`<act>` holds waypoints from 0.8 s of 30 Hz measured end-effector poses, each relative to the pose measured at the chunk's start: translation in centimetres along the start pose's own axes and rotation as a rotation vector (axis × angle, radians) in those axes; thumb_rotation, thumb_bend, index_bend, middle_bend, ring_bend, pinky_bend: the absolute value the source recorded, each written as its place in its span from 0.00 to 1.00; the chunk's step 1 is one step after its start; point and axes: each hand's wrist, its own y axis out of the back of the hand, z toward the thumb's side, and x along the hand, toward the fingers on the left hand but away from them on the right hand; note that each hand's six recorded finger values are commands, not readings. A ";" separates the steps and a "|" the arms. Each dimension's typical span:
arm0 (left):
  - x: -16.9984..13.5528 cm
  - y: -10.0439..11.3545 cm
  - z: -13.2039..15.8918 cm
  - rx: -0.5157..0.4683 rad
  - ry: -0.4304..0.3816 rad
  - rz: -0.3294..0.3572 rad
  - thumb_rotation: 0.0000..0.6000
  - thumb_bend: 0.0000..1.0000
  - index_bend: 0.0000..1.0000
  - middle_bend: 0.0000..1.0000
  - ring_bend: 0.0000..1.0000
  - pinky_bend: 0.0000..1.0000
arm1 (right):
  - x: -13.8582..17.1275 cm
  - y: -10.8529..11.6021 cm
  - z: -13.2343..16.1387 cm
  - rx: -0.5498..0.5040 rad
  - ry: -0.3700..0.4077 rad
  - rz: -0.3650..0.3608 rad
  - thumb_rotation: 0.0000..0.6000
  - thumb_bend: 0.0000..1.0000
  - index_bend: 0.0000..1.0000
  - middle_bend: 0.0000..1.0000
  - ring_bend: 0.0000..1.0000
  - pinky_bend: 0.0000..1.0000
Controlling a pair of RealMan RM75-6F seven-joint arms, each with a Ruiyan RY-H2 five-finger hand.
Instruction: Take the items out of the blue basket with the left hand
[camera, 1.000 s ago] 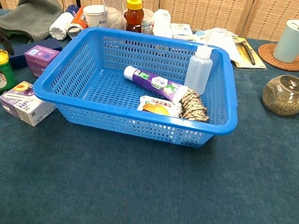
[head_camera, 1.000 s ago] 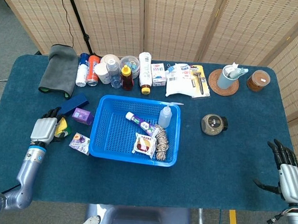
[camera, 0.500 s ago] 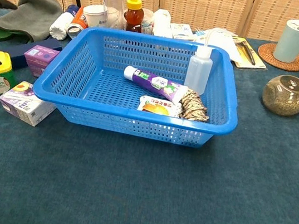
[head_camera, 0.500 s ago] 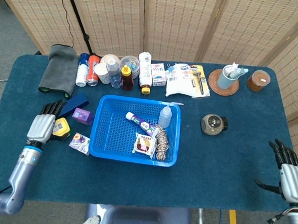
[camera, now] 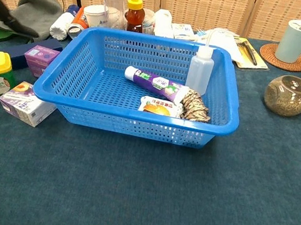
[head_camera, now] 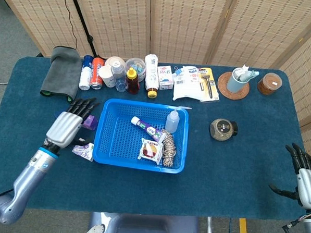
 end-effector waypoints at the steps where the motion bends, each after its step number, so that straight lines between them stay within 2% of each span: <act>1: 0.7 0.1 0.8 0.018 -0.016 -0.008 1.00 0.13 0.00 0.00 0.00 0.00 | -0.1 0.1 -0.1 -0.004 -0.004 -0.001 1.00 0.00 0.00 0.00 0.00 0.00; 5: 4.0 -0.2 4.5 0.090 -0.070 -0.057 1.00 0.13 0.00 0.00 0.00 0.00 | -0.3 0.4 -0.5 -0.010 -0.014 -0.007 1.00 0.00 0.00 0.00 0.00 0.00; 9: 6.8 -1.6 7.8 0.122 -0.110 -0.110 1.00 0.13 0.00 0.00 0.00 0.00 | -0.4 0.5 -0.7 -0.016 -0.024 -0.006 1.00 0.00 0.00 0.00 0.00 0.00; 12: 8.5 -3.1 9.3 0.137 -0.117 -0.140 1.00 0.13 0.00 0.00 0.00 0.00 | -0.6 0.6 -0.9 -0.018 -0.030 -0.005 1.00 0.00 0.00 0.00 0.00 0.00; 16: 10.2 -4.6 9.8 0.148 -0.107 -0.153 1.00 0.13 0.03 0.05 0.05 0.00 | -0.7 0.6 -1.1 -0.020 -0.037 -0.001 1.00 0.00 0.00 0.00 0.00 0.00; 19: 11.2 -5.6 9.9 0.153 -0.097 -0.156 1.00 0.13 0.13 0.10 0.11 0.00 | -0.8 0.5 -1.2 -0.019 -0.040 0.003 1.00 0.00 0.00 0.00 0.00 0.00; 22: 12.1 -6.5 10.0 0.164 -0.093 -0.160 1.00 0.15 0.27 0.17 0.19 0.00 | -0.9 0.3 -1.2 -0.018 -0.041 0.009 1.00 0.00 0.00 0.00 0.00 0.00; 24: 12.7 -7.1 10.3 0.173 -0.094 -0.164 1.00 0.15 0.31 0.18 0.20 0.00 | -0.9 0.3 -1.2 -0.016 -0.043 0.010 1.00 0.00 0.00 0.00 0.00 0.00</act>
